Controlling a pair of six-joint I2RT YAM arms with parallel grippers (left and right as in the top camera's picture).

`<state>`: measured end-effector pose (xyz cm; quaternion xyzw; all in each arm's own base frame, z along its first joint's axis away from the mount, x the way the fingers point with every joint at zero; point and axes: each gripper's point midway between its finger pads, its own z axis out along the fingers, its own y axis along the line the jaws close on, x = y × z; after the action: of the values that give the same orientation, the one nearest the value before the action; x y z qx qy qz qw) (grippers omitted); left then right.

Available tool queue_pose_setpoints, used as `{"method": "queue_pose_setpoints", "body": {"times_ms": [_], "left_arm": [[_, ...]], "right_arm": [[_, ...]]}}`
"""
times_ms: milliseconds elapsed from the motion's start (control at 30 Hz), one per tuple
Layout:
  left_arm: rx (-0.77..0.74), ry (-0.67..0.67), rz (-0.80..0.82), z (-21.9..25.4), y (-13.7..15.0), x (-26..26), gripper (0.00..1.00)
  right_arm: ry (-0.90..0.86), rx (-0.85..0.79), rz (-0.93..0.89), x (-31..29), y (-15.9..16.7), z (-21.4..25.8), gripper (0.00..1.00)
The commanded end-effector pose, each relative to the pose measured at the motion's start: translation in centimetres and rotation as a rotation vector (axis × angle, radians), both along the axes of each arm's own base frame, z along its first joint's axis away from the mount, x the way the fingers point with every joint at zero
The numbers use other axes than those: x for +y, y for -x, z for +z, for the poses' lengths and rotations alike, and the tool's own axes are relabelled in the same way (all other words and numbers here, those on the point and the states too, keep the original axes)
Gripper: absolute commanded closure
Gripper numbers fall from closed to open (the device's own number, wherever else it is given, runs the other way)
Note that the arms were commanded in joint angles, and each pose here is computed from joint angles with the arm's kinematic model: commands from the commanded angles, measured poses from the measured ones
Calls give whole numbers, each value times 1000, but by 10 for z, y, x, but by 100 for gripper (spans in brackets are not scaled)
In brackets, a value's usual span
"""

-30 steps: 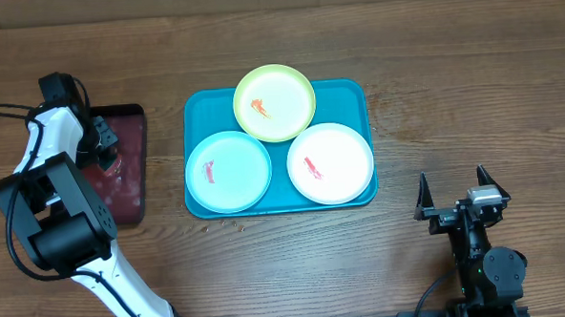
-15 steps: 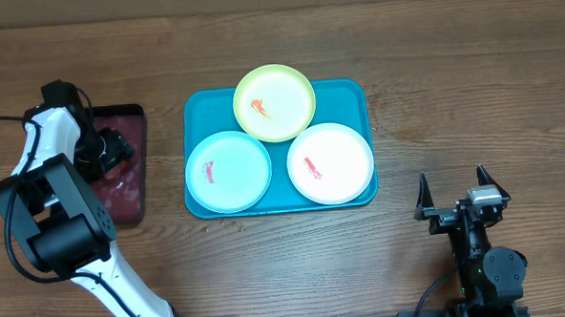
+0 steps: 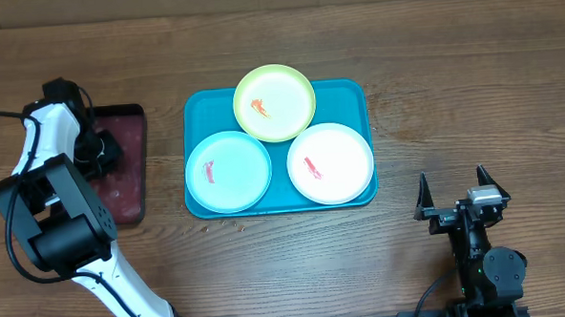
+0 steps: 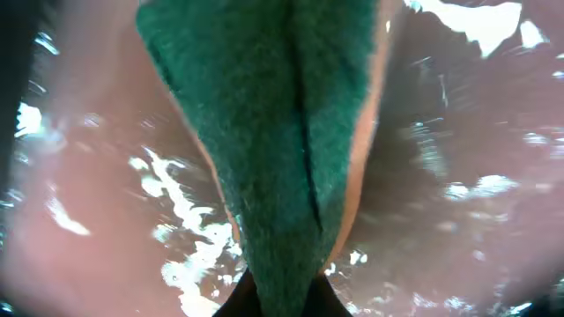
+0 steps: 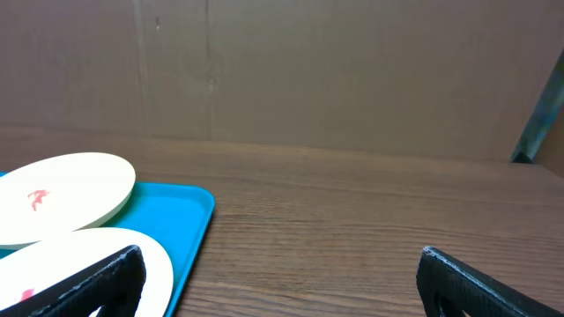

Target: Clean dirty plates on tray and stack at the side

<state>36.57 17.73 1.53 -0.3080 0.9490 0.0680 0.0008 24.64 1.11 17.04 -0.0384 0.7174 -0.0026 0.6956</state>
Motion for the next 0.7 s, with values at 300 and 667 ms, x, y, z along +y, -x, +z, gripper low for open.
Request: {"method": "queue_pose_setpoints", "body": {"times_ms": [300,667], "left_arm": [[-98,-72,0,10,-29,16,0],[-165,-66,9,0,-41,16,32]], "right_arm": [[1,3,-5,-1,-1,-3,0],[1,3,-5,-1,-1,-3,0]]}}
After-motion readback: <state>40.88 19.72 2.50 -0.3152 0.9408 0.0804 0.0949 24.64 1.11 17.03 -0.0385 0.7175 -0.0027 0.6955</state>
